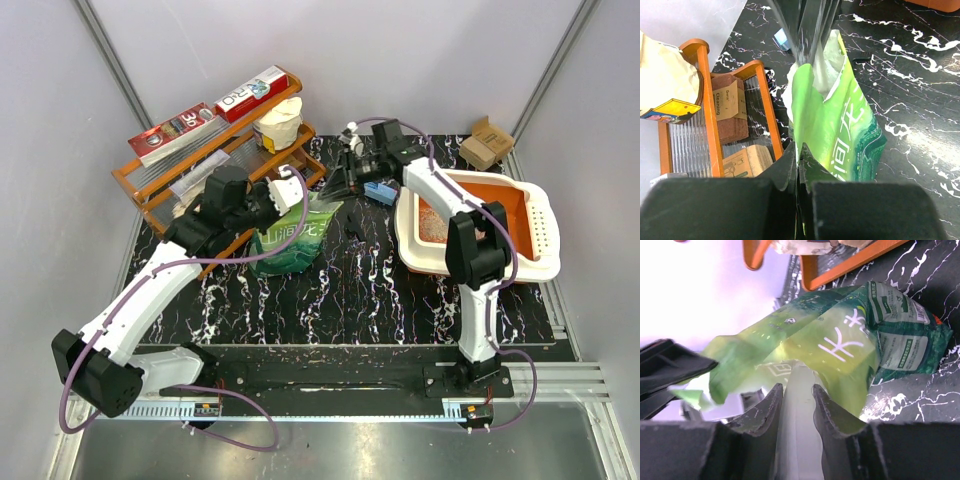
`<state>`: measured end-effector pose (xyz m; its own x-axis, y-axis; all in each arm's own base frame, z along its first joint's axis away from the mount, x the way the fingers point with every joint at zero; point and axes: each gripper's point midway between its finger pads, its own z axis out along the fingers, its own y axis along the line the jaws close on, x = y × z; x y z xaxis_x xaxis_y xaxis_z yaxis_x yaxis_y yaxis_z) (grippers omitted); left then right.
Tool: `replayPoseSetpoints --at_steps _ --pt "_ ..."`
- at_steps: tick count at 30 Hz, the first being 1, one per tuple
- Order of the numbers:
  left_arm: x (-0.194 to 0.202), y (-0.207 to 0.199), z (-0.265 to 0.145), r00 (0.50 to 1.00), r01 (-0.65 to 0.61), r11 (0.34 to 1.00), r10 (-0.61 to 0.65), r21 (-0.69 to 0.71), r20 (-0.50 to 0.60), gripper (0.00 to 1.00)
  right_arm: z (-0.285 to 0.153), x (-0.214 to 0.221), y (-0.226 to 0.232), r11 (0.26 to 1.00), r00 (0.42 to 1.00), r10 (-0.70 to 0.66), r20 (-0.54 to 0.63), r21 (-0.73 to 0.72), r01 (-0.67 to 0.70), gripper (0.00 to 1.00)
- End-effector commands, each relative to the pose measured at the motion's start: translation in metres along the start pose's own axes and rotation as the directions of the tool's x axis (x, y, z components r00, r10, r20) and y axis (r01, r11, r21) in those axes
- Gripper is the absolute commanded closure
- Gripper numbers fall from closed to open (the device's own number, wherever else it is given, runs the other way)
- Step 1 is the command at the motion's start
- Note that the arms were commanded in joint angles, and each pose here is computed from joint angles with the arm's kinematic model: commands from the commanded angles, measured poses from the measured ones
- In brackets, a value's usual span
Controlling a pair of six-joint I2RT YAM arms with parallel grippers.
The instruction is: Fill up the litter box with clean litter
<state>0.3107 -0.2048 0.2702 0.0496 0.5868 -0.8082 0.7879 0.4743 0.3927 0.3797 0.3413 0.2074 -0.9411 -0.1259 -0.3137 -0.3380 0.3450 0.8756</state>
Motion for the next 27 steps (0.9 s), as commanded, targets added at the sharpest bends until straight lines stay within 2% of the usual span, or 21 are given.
replayPoseSetpoints --at_steps 1,9,11,12,13,15,17,20,21,23,27 --pt "-0.036 0.015 -0.010 0.992 -0.063 0.997 0.068 -0.052 0.102 1.00 -0.044 -0.007 0.040 0.972 0.998 0.058 -0.032 -0.228 -0.063 1.00" --pt "-0.035 0.019 -0.013 0.991 -0.107 0.993 0.110 -0.052 0.071 1.00 -0.079 -0.011 0.040 0.954 0.991 0.131 -0.021 -0.270 -0.132 1.00" --pt "-0.034 0.018 -0.014 0.991 -0.113 0.992 0.116 -0.048 0.066 1.00 -0.076 -0.013 0.037 0.953 0.992 0.123 -0.013 -0.279 -0.122 1.00" --pt "-0.033 0.018 -0.014 0.991 -0.115 0.992 0.119 -0.050 0.063 1.00 -0.072 -0.016 0.038 0.940 0.980 0.197 -0.024 -0.279 -0.196 1.00" --pt "-0.032 0.018 -0.014 0.991 -0.116 0.992 0.119 -0.047 0.060 1.00 -0.066 -0.023 0.035 0.945 0.991 0.128 0.024 -0.305 -0.115 1.00" --pt "-0.032 0.018 -0.014 0.991 -0.115 0.992 0.118 -0.050 0.056 1.00 -0.055 -0.025 0.035 0.915 0.976 0.216 -0.031 -0.341 -0.214 1.00" --pt "-0.032 0.018 -0.016 0.991 -0.118 0.992 0.120 -0.049 0.052 1.00 -0.065 -0.024 0.046 0.920 0.990 0.137 -0.035 -0.366 -0.140 1.00" --pt "-0.032 0.019 -0.019 0.991 -0.120 0.991 0.123 -0.054 0.050 1.00 -0.090 -0.026 0.047 0.927 0.994 0.111 0.006 -0.361 -0.101 1.00" --pt "-0.033 0.019 -0.020 0.991 -0.124 0.991 0.127 -0.054 0.050 1.00 -0.089 -0.028 0.042 0.931 0.994 0.106 0.028 -0.353 -0.089 1.00" --pt "-0.031 0.019 -0.021 0.990 -0.132 0.990 0.134 -0.055 0.043 1.00 -0.070 -0.032 0.024 0.932 0.984 0.172 0.042 -0.330 -0.149 1.00" --pt "-0.031 0.021 -0.023 0.990 -0.136 0.989 0.138 -0.065 0.033 1.00 -0.070 -0.027 0.040 0.926 0.990 0.142 -0.002 -0.353 -0.134 1.00"
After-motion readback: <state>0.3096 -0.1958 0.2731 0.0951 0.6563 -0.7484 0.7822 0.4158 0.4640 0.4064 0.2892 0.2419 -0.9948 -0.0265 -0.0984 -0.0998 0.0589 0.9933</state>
